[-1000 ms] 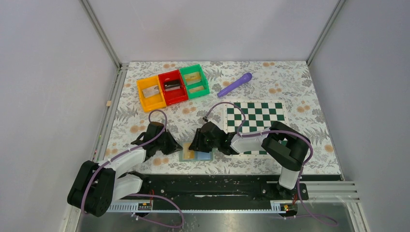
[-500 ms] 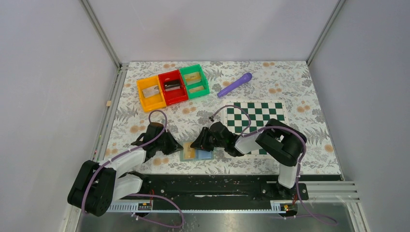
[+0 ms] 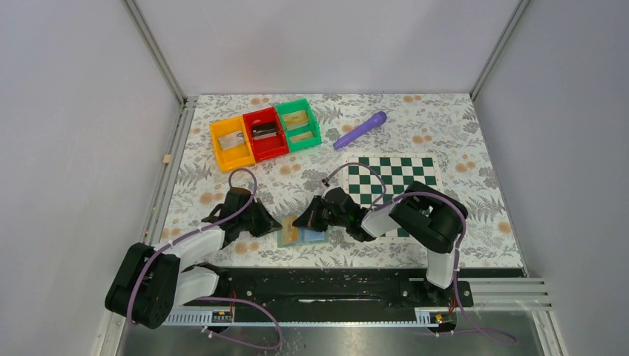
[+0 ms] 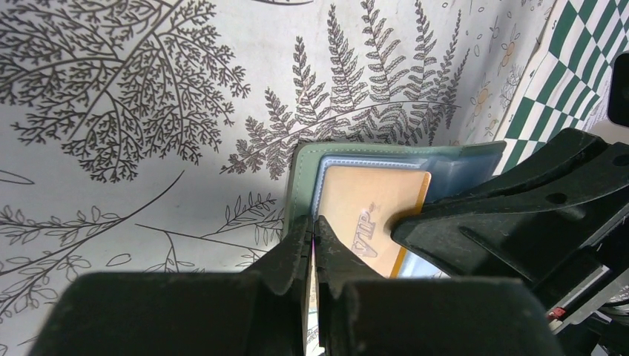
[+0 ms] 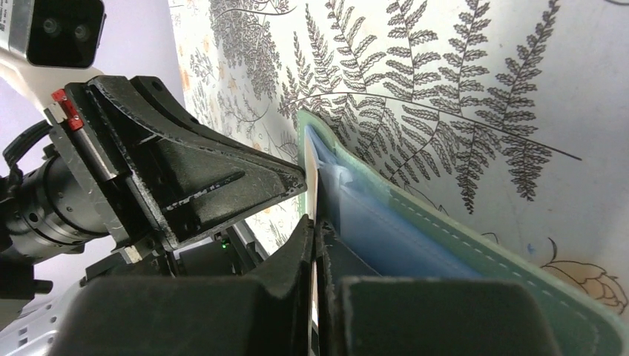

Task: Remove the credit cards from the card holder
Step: Remove the credit card from the card holder.

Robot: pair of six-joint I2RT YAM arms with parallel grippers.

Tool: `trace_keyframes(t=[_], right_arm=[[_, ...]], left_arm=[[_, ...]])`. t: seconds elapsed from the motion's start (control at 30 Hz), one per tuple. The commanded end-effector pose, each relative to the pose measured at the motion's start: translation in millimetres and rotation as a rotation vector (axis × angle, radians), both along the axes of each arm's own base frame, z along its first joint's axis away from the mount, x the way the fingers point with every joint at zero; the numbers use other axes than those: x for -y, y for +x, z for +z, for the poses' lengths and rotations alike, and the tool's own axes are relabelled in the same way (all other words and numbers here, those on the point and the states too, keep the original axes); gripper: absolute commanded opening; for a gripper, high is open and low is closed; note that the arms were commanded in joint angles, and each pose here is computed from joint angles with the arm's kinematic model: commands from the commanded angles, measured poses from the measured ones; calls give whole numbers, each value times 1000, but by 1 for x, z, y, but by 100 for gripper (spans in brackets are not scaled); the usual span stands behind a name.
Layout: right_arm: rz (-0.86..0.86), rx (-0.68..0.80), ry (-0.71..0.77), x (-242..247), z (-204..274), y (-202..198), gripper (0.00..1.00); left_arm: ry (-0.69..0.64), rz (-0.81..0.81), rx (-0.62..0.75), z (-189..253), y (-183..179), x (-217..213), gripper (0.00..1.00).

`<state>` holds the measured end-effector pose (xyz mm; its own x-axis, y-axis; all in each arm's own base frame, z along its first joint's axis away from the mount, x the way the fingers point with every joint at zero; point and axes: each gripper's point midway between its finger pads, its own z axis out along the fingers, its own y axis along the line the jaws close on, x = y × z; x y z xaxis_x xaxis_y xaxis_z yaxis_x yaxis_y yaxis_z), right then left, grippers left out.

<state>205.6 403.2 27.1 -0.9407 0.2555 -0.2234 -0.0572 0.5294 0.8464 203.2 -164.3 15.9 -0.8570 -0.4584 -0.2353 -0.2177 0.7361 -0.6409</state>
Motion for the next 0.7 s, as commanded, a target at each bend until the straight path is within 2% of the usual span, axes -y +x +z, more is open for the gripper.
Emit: trace_keyframes(t=[0.0, 0.57, 0.67], right_arm=[[20, 21, 73, -3, 13, 1, 0], [-21, 2, 11, 33, 6, 3, 0], [-25, -4, 22, 34, 5, 3, 6]], left_arm=[[59, 5, -81, -24, -18, -10, 5], [137, 47, -146, -36, -17, -20, 5], [139, 48, -151, -37, -18, -21, 5]])
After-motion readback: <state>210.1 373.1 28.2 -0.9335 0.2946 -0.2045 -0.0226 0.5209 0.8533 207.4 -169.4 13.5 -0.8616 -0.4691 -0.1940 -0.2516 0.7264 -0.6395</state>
